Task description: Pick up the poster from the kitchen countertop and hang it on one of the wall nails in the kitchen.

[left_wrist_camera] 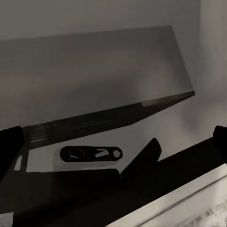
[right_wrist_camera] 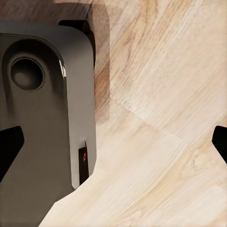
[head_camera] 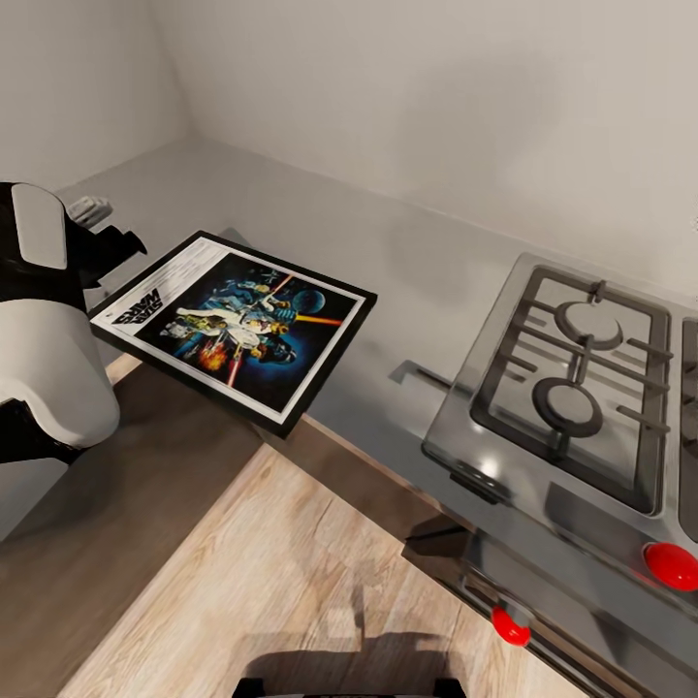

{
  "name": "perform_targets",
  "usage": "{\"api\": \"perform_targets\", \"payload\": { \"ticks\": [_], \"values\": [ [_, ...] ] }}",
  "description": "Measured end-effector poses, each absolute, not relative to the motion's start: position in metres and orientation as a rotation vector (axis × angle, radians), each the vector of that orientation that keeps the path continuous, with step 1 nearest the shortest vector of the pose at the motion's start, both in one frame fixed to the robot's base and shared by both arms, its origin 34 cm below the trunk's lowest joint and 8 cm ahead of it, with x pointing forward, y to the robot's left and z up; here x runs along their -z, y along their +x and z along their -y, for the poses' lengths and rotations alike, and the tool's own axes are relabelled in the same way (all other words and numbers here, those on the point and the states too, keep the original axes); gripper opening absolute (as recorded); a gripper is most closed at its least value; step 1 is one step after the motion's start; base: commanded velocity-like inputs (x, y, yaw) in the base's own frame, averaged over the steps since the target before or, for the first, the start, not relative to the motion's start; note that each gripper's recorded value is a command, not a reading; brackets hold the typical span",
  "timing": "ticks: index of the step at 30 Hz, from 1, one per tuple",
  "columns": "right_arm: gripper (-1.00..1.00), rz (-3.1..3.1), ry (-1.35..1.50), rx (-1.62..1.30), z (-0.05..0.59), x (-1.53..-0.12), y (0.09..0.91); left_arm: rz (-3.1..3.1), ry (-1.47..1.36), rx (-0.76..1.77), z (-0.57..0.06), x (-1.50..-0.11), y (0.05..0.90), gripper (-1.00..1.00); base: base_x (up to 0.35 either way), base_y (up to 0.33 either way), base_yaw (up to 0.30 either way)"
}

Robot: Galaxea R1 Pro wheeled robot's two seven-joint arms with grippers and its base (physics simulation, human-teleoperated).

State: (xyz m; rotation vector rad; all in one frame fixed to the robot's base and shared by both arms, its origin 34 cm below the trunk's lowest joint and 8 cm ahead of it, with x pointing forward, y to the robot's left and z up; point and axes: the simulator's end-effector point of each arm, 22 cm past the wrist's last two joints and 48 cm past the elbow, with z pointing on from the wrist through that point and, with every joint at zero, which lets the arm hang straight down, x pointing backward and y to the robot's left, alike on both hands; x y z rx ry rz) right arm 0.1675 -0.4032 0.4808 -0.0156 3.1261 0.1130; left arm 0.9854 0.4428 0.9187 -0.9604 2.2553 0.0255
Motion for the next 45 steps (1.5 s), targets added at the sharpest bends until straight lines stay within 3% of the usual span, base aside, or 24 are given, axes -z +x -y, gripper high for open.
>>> {"api": "perform_targets", "payload": {
  "ticks": [45],
  "values": [
    [1.00,-3.126,-0.016,-0.113,0.403,-0.481,0.168,-2.255,-1.008,-0.013,-0.454,-0.912,0.979,1.00,-0.013,-0.013,0.000]
  ]
}}
